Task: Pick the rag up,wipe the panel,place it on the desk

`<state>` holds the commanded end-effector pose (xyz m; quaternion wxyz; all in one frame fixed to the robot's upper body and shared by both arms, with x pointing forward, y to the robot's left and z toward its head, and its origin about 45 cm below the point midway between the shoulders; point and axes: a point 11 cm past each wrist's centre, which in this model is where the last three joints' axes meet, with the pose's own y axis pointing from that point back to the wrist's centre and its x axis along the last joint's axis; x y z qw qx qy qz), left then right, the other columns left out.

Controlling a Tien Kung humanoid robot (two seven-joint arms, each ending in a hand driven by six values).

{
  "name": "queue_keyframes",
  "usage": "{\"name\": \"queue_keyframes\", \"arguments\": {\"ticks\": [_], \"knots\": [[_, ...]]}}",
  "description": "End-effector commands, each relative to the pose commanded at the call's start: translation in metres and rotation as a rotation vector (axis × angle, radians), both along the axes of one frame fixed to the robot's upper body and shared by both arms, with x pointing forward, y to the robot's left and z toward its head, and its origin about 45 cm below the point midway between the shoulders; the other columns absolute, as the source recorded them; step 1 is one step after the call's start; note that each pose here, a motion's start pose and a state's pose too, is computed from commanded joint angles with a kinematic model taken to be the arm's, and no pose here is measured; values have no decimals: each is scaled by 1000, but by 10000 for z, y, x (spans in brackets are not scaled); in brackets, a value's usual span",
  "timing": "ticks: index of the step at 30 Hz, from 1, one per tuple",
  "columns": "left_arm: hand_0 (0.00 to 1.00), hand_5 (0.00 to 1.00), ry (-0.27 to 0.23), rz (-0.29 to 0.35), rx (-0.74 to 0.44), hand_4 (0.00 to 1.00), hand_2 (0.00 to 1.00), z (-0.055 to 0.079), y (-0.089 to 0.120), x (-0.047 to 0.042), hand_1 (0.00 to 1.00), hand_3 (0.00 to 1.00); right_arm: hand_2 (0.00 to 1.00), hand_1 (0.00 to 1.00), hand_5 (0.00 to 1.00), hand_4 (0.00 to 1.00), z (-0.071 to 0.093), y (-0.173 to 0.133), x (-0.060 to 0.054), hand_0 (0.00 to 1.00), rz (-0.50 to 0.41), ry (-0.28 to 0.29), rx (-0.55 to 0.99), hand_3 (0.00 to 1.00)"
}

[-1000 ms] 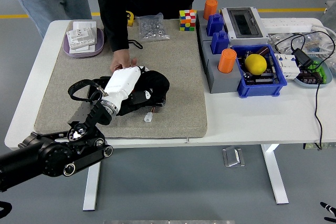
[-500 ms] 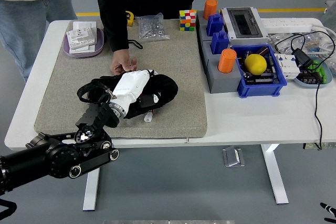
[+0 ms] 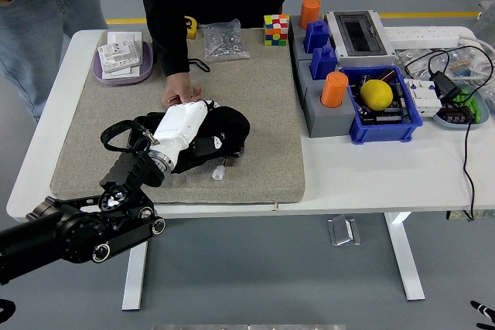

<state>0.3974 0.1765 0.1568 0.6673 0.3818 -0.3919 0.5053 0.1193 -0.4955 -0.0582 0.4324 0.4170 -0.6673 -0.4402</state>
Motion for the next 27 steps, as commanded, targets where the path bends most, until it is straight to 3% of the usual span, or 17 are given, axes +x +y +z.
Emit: {"name": "queue_keyframes", "arguments": {"ticks": [27], "knots": [[195, 2, -11, 166, 37, 308, 530, -29, 805, 17, 91, 509, 707, 598, 591, 998, -47, 46, -68, 769, -16, 8, 11, 645]]}}
